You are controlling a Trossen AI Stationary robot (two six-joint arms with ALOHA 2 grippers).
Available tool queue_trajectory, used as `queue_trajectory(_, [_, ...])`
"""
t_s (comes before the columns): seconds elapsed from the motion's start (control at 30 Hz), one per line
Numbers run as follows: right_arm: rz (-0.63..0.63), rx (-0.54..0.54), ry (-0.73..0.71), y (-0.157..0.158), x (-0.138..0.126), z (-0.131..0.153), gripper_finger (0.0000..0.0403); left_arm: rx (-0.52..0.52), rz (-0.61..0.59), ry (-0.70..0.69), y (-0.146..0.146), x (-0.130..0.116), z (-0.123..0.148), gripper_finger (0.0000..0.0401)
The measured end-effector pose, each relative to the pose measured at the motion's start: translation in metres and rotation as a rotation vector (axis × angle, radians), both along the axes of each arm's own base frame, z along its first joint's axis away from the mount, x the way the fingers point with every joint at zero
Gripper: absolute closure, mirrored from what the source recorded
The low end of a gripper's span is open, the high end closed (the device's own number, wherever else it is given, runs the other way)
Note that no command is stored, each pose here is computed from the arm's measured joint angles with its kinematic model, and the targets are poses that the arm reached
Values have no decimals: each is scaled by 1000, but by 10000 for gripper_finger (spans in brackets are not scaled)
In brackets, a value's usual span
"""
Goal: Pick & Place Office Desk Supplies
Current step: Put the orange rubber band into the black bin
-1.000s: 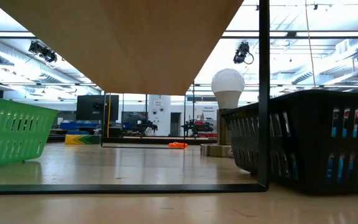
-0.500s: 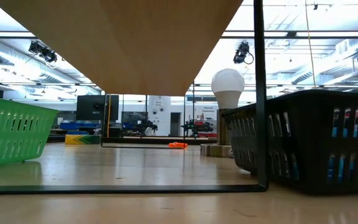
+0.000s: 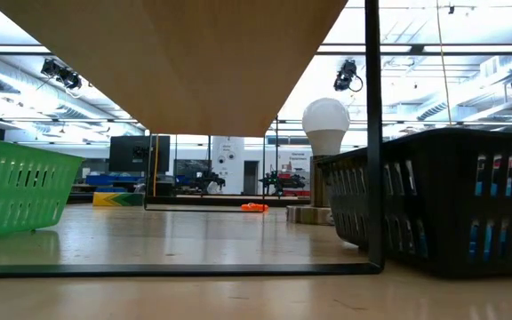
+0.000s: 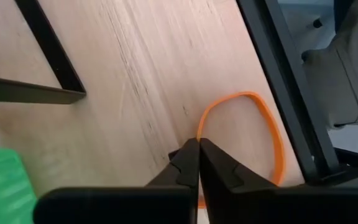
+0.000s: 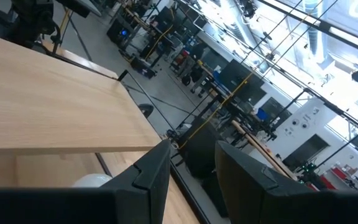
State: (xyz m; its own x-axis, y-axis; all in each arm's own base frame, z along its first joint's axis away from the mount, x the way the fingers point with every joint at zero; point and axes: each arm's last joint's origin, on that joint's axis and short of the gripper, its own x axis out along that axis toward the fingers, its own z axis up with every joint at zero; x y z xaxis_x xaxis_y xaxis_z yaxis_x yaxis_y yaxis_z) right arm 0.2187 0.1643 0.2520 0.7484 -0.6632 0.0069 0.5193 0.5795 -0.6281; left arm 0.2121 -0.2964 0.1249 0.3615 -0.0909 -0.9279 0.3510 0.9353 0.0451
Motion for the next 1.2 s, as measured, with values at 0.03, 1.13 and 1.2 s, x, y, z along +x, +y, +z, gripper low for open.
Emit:
queue_trajectory(0.03, [0, 1, -1, 0, 0, 0, 266, 5, -3, -6, -1, -2, 0, 396])
queue_trajectory(1.13, [12, 9, -9, 0, 0, 0, 266, 15, 14, -186, 12, -35, 75, 400])
queue_trajectory(1.2, [16, 9, -10, 0, 0, 0, 266, 0, 25, -226, 14, -38, 85, 400])
